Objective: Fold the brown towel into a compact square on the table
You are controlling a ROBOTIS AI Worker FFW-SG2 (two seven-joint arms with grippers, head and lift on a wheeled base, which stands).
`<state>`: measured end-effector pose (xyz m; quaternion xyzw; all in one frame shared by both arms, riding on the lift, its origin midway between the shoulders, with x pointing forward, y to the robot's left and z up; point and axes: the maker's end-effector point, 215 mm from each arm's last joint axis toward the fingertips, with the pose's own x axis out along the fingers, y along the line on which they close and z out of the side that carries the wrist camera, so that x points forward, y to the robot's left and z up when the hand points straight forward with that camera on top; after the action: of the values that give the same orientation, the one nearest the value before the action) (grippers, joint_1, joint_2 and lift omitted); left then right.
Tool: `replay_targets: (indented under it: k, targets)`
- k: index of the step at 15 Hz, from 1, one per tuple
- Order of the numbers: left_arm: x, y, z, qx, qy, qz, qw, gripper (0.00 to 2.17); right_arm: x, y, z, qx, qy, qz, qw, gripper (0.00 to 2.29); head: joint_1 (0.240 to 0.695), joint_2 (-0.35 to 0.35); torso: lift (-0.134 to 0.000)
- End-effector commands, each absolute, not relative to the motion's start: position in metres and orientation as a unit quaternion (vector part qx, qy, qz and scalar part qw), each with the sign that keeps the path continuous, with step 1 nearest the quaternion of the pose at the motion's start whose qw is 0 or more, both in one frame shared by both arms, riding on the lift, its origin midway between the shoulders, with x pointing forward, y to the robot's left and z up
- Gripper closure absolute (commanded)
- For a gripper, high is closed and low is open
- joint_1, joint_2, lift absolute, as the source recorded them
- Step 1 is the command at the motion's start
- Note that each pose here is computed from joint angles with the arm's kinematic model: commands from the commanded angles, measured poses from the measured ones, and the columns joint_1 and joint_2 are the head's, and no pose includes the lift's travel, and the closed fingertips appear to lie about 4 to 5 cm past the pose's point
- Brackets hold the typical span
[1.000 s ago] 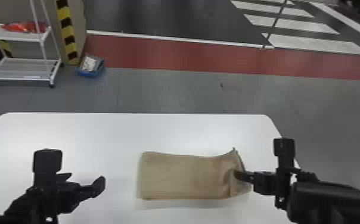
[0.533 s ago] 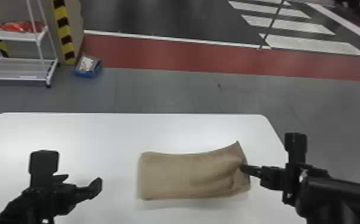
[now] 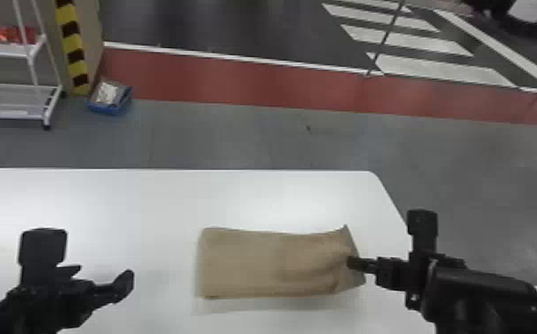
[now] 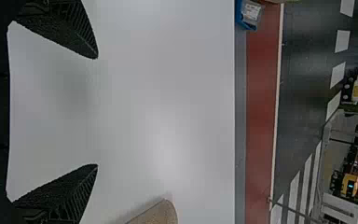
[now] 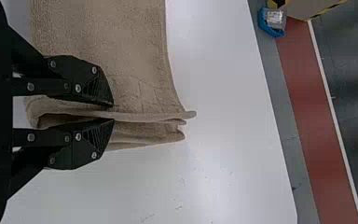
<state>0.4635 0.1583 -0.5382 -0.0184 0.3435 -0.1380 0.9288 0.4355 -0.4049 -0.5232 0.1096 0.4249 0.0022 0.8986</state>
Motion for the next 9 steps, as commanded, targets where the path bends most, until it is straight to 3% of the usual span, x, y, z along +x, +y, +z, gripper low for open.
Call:
replay_targets:
  k: [1, 7, 9]
  targets:
    - [0.463, 0.158, -0.538, -0.018, 0.344, -0.138, 0.929, 0.04, 0.437, -0.409, -0.522, 0.112, 0.421, -0.002, 0.9, 0.01, 0.695, -0.297, 0.0]
    - [0.461, 0.161, -0.541, -0.018, 0.346, -0.138, 0.928, 0.04, 0.432, -0.43, -0.512, 0.122, 0.414, -0.018, 0.902, 0.03, 0.695, -0.314, 0.0]
    - [0.461, 0.163, -0.542, -0.018, 0.346, -0.136, 0.928, 0.04, 0.427, -0.443, -0.524, 0.112, 0.426, -0.027, 0.897, 0.03, 0.695, -0.322, 0.0]
